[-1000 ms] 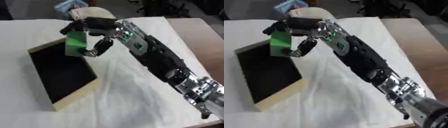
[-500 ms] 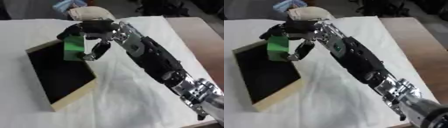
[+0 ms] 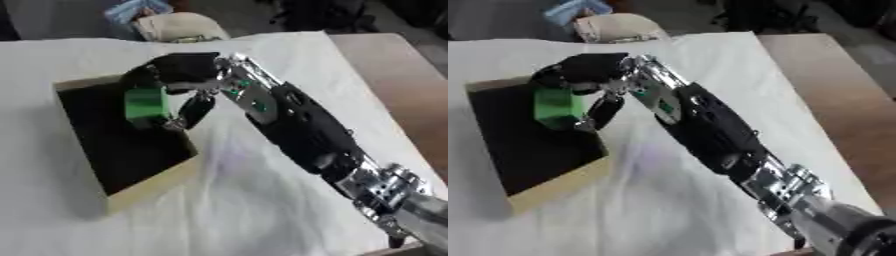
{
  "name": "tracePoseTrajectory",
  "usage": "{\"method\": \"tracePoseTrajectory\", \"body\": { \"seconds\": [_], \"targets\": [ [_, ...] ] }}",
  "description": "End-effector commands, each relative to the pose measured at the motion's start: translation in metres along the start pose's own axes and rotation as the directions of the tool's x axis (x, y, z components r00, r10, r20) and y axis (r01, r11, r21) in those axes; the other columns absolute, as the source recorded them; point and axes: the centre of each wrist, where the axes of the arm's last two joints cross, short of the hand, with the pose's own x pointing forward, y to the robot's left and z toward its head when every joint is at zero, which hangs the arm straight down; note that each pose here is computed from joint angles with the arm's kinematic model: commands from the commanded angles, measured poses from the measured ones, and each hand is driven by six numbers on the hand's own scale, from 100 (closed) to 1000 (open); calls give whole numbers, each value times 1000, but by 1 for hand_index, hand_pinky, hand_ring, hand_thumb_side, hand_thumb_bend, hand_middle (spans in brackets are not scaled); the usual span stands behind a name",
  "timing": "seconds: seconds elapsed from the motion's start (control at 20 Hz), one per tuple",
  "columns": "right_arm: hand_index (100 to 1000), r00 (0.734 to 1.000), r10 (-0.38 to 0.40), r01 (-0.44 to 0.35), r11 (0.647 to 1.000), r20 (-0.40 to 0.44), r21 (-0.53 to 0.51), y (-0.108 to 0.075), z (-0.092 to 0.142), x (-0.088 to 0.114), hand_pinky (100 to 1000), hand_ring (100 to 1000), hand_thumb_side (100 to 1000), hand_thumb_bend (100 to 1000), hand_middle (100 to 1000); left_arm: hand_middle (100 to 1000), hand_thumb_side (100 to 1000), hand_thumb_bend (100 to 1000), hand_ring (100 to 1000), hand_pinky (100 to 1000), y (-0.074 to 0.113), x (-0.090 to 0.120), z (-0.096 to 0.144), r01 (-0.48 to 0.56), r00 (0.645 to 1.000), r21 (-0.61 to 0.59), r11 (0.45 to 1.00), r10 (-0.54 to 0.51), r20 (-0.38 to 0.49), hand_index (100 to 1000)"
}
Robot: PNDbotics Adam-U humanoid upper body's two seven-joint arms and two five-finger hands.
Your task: Pick up objects on the table and place them in the box.
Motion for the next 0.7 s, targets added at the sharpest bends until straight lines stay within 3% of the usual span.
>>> {"method": "tracePoseTrajectory", "body": {
  "seconds": [0.05,0.45,0.7],
  "targets": [
    [1000,998,66,-66,998,8,-16,-9,3,-2,975,985,240,100,1000,520,809,100,534,647,1,6,-5,14,1000,-12,1000,-14,25,817],
    [1000,996,80,-74,992,50,-105,-6,5,-2,1000,1000,325,100,1000,520,807,100,534,647,1,6,-6,15,1000,-11,1000,-15,26,817],
    [1000,994,86,-79,990,60,-120,-7,7,-2,1000,1000,319,100,1000,520,806,100,534,646,1,7,-6,15,999,-10,1000,-15,28,817]
  ]
}}
